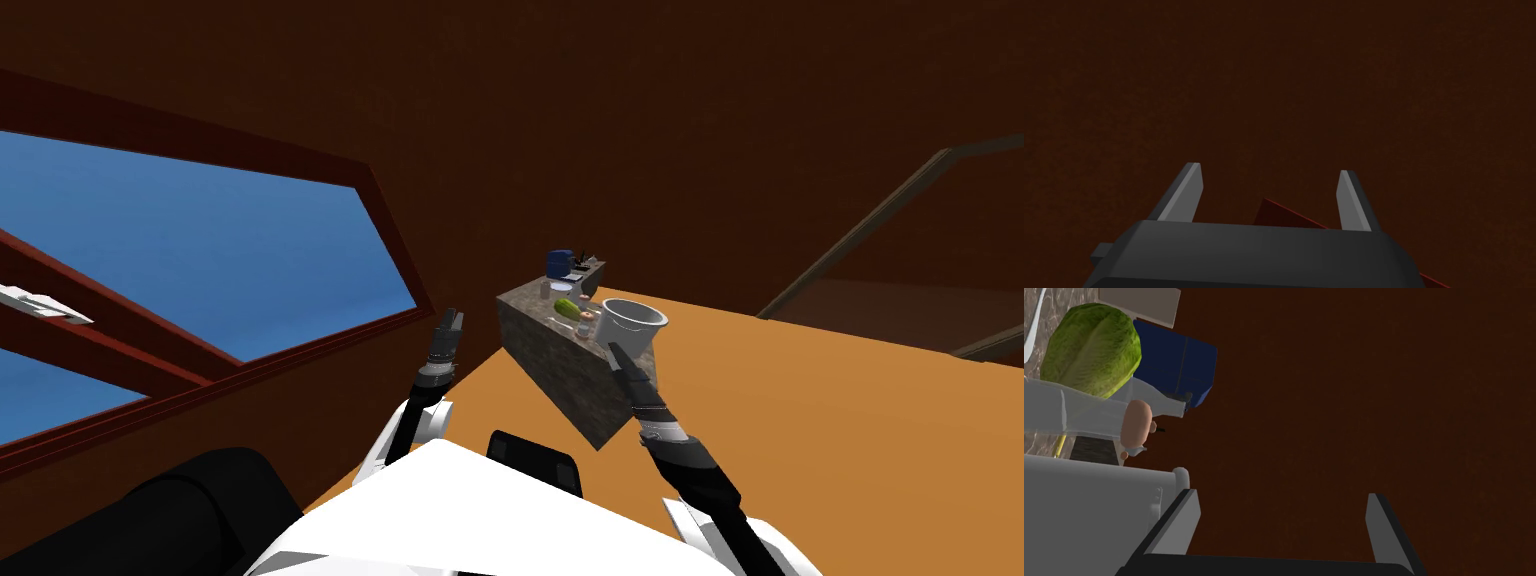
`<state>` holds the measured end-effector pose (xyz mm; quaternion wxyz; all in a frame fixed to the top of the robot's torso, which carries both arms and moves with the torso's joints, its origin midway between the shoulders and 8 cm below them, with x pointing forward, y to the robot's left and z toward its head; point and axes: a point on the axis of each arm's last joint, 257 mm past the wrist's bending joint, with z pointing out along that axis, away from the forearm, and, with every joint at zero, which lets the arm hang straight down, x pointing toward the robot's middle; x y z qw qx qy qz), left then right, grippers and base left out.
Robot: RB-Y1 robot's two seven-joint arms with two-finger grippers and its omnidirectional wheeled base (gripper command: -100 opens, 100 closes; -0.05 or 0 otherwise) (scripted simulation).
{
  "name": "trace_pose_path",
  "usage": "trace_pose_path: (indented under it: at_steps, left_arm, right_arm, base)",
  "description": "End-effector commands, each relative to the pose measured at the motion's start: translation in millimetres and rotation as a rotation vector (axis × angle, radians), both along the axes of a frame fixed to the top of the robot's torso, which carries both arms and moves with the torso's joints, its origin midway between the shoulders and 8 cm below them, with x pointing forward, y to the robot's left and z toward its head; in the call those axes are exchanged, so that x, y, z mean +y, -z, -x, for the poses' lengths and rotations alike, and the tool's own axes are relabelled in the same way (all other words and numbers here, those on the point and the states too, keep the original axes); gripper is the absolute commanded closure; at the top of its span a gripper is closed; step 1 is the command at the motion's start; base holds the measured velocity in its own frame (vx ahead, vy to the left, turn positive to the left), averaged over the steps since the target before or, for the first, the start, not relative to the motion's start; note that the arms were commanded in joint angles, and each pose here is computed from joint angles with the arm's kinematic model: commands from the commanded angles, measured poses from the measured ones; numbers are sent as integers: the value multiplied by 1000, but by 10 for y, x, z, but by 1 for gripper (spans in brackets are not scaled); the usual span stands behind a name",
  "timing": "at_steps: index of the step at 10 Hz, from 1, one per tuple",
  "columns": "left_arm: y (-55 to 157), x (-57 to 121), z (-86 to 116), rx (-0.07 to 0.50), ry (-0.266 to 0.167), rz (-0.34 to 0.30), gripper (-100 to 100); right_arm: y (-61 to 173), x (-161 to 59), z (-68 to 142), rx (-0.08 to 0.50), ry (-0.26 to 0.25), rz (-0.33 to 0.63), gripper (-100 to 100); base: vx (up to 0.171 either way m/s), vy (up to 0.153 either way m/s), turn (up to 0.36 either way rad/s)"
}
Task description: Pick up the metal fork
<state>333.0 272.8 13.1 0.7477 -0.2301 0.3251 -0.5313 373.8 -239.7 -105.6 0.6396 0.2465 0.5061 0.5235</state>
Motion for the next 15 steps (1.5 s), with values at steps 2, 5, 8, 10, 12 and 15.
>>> trace_pose_path:
  at_steps: [2,5,8,10,12,15]
  left_arm:
    - [0,0,0,0,0,0,0]
    - [0,0,0,0,0,0,0]
    - [0,0,0,0,0,0,0]
    - [0,0,0,0,0,0,0]
    - [0,1,0,0,0,0,0]
    - [1,1,1,0,0,0,0]
  right_arm:
    - [256,29,50,49,-40,83,-100]
    - [429,29,96,82,-67,137,-100]
    - [785,7,210,150,-121,239,-100]
    - [968,-18,279,186,-150,293,-100]
    - [1155,-53,357,223,-180,347,-100]
    - [1524,-148,535,298,-238,448,-100]
  base:
    - [-49,120,50]
    - [-32,89,44]
    - [-41,129,85]
    - [-10,106,60]
    - [-11,87,64]
    - [19,96,77]
